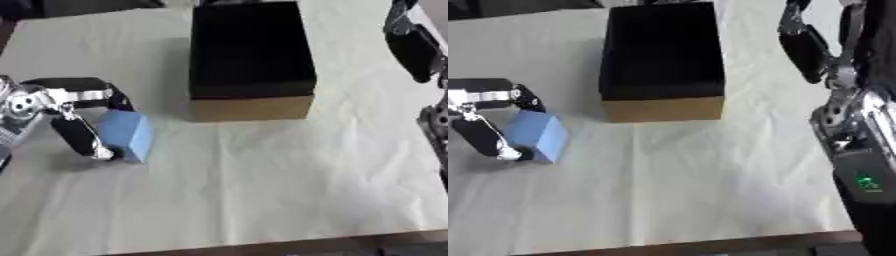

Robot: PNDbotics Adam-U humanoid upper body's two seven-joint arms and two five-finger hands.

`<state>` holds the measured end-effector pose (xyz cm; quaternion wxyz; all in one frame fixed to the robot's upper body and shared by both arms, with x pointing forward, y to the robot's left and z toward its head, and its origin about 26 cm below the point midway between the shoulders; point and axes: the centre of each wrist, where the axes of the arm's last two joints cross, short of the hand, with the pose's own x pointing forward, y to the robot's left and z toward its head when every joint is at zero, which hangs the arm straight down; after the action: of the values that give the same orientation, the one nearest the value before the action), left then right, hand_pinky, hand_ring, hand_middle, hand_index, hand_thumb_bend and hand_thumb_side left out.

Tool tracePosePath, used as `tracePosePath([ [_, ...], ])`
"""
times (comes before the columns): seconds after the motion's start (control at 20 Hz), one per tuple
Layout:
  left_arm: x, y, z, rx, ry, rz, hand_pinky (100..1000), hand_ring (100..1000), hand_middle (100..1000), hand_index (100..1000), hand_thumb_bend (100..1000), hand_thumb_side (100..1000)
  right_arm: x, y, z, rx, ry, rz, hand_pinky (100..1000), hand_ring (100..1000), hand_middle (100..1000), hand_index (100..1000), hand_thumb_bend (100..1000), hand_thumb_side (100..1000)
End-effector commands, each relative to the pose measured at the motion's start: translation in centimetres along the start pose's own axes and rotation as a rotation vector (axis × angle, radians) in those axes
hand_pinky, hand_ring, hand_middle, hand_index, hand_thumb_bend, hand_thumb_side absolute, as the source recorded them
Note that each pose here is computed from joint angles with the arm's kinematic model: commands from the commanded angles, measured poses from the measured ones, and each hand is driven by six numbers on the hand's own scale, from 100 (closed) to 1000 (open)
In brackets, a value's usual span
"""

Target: Pick up objects on the table and place them in the box.

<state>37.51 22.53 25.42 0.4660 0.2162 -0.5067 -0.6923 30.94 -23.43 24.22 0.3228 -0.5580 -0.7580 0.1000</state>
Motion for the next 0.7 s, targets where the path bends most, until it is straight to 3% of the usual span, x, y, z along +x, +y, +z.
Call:
tracePosePath([
  [0.05,0.2,2.3,2.2,0.112,0.023,-0.047,890,707,538,677,100,100,0.1,-0.6,-0.3,-0.028,-0.014,0.002,812,752,638,849,100,341],
  [0.6,3.2,8.1,5.8,0.422,-0.106,-0.016,894,698,524,672,100,134,0.6,-0.7,-0.6,-0.038,-0.034,-0.019,811,751,637,848,100,339],
  [0.65,3.4,8.4,5.9,0.442,-0.112,-0.014,891,697,523,671,100,244,0.6,-0.7,-0.7,-0.038,-0.036,-0.024,811,751,636,849,100,340],
  [0.7,3.5,8.7,5.9,0.461,-0.116,-0.014,891,697,523,671,100,140,0.7,-0.7,-0.7,-0.038,-0.037,-0.027,811,751,636,849,100,321],
])
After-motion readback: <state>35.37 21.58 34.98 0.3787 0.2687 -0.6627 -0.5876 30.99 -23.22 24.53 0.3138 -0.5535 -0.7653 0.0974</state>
